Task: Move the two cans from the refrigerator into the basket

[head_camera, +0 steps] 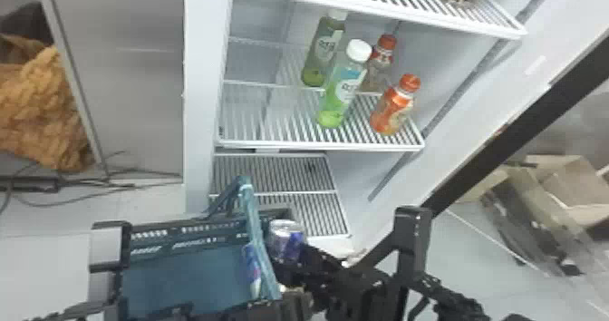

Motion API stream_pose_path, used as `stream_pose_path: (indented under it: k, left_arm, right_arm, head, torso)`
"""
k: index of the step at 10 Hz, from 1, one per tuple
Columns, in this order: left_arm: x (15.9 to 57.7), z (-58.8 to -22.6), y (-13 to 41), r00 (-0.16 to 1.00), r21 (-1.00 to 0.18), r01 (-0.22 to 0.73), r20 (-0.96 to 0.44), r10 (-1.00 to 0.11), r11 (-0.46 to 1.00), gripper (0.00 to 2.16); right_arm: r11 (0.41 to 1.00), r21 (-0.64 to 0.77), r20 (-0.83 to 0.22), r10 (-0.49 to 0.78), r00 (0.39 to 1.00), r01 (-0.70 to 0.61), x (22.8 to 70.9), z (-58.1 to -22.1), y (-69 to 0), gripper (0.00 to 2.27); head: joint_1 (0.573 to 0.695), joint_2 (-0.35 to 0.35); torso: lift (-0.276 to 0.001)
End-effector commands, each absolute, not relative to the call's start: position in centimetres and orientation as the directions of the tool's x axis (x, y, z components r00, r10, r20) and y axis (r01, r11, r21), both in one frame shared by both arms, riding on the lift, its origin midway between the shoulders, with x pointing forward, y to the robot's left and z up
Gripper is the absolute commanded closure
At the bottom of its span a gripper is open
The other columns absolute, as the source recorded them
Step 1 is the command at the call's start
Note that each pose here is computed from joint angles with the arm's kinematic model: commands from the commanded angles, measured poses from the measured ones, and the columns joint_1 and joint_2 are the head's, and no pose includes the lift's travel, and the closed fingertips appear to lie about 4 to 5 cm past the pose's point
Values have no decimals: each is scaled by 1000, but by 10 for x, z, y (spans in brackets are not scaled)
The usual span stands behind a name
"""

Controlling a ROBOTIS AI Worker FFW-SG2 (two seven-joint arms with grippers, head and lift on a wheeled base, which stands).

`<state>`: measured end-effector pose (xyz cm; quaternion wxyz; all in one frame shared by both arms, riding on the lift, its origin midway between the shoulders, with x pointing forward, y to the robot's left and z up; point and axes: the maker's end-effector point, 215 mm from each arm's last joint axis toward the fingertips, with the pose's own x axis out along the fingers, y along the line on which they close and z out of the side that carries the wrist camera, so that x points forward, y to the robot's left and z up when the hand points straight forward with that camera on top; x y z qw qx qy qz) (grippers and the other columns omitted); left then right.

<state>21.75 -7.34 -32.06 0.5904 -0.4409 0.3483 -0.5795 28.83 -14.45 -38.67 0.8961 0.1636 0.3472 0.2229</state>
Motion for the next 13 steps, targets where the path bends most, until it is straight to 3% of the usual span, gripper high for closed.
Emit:
stream_pose_path:
  k: [1,2,5,10,13]
  left_arm:
    - [218,-321,-73,86,-924,378,99,-991,-60,1219]
    - [217,-322,-72,87,-925,376,97,-991,-58,1219]
    - [217,-322,-72,87,-925,376,97,-991,-58,1219]
    - [220,-327,-71,93,-923,382,79,-993,-37,1219]
    - [220,-326,-72,94,-923,382,82,-992,-40,1219]
  right_arm:
    - [851,441,-557,508,657,-284,288,-389,-146,479]
    - [864,414,-559,491,668,-288,291,-385,-151,371]
    - [913,293,-505,400,765,-283,315,-358,-178,355]
    - [954,123,-252,298,921,-275,353,-274,-207,351]
    - [959,98,-105,277,955,-267,364,-241,-217,294]
  head:
    - [695,-350]
    - [695,-350]
    - [695,-350]
    - [695,-350]
    - [695,-350]
  torso:
    - [-276]
    - [-276]
    - [-276]
    - [-276]
    - [-276]
